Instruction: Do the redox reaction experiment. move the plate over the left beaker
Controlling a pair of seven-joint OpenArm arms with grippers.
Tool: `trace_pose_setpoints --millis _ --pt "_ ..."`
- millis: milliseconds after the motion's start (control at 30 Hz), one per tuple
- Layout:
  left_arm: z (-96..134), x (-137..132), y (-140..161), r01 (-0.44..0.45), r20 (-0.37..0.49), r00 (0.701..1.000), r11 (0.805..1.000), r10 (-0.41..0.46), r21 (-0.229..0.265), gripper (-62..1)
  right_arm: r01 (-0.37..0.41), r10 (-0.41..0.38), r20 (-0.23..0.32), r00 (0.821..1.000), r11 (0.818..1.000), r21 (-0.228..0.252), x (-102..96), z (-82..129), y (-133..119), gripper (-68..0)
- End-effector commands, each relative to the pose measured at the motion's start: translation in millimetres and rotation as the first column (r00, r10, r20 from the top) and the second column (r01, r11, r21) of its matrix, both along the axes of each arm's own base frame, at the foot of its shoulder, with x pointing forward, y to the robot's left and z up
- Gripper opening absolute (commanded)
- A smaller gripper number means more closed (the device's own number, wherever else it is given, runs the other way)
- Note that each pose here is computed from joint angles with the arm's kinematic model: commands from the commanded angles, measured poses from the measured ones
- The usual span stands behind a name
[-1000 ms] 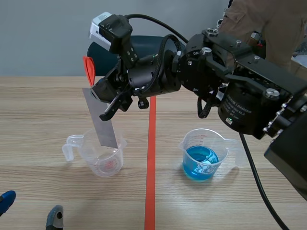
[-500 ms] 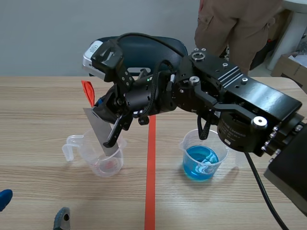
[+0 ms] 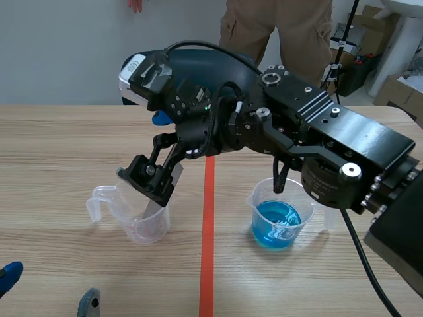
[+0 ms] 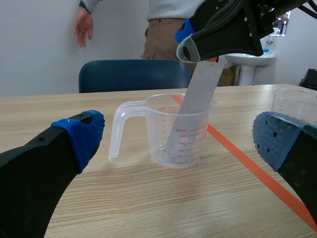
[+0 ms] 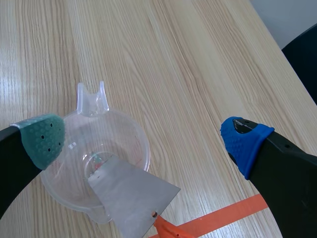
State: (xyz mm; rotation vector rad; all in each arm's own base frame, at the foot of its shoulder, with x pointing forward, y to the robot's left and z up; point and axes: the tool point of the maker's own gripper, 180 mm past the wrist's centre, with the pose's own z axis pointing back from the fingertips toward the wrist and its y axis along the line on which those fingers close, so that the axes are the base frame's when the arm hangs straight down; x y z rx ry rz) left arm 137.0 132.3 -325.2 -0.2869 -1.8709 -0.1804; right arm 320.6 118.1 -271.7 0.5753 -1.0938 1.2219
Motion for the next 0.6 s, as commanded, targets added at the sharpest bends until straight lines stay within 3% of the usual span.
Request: trace_pose_setpoints --millis 0,333,567 --pt "4.9 0.7 2.1 -0.007 0.026 1.000 1.000 0.007 -0.004 1.4 -0.004 0.004 0.022 1.000 0.999 0.032 4.4 13.7 4.2 0.4" --pt "4.8 0.8 2.1 -0.007 0.026 1.000 1.000 0.007 -0.004 1.4 -0.006 0.005 0.028 1.000 0.999 0.031 4.4 15.3 3.2 0.4" --pt "4.7 0.8 2.1 -0.007 0.026 1.000 1.000 0.007 -0.004 1.4 -0.027 0.023 0.059 0.998 0.997 0.068 -1.2 38.3 0.7 0.4"
